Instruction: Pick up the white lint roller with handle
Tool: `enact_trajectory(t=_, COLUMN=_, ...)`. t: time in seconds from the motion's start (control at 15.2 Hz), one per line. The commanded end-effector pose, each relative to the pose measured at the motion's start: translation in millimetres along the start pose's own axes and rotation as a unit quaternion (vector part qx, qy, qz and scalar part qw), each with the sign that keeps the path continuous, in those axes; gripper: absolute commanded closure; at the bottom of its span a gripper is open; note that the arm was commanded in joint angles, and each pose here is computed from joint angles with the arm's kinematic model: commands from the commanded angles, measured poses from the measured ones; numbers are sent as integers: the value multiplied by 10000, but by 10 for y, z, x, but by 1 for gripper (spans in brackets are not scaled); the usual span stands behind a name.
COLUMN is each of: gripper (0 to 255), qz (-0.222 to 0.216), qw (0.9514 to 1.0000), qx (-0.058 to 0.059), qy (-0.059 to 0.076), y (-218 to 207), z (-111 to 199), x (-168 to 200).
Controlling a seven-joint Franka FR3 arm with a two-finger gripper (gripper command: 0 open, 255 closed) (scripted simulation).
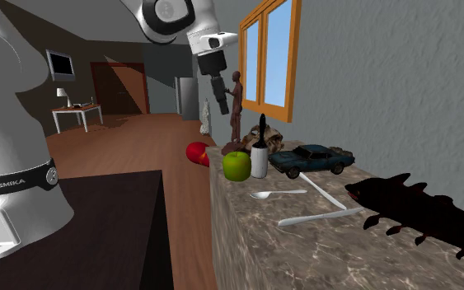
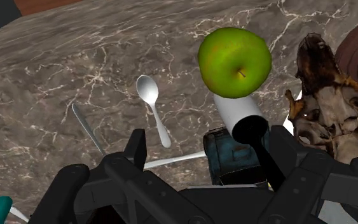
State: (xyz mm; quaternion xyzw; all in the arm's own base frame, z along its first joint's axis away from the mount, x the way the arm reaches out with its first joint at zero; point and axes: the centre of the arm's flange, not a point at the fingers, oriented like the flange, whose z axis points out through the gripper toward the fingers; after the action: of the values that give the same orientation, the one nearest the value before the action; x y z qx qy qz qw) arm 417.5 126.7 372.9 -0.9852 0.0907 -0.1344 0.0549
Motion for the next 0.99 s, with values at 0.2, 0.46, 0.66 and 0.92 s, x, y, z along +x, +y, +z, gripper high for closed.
enact_trajectory(t=0.2, gripper=0, qz=59, qw=9992, qx=139, qy=375, y=-259, z=538, x=174)
enact_trajectory(t=0.46, gripper=0, qz=105, qw=9975, qx=236, qy=661, y=-470, z=948, x=333)
enact_trajectory(t=0.66, gripper=0, qz=139, qw=9956, qx=309, qy=875, y=-632, z=1247, x=469)
enact_trajectory(t=0.92, gripper=0, qz=180, qw=9927, qx=395, qy=1129, y=-829, z=1592, x=649)
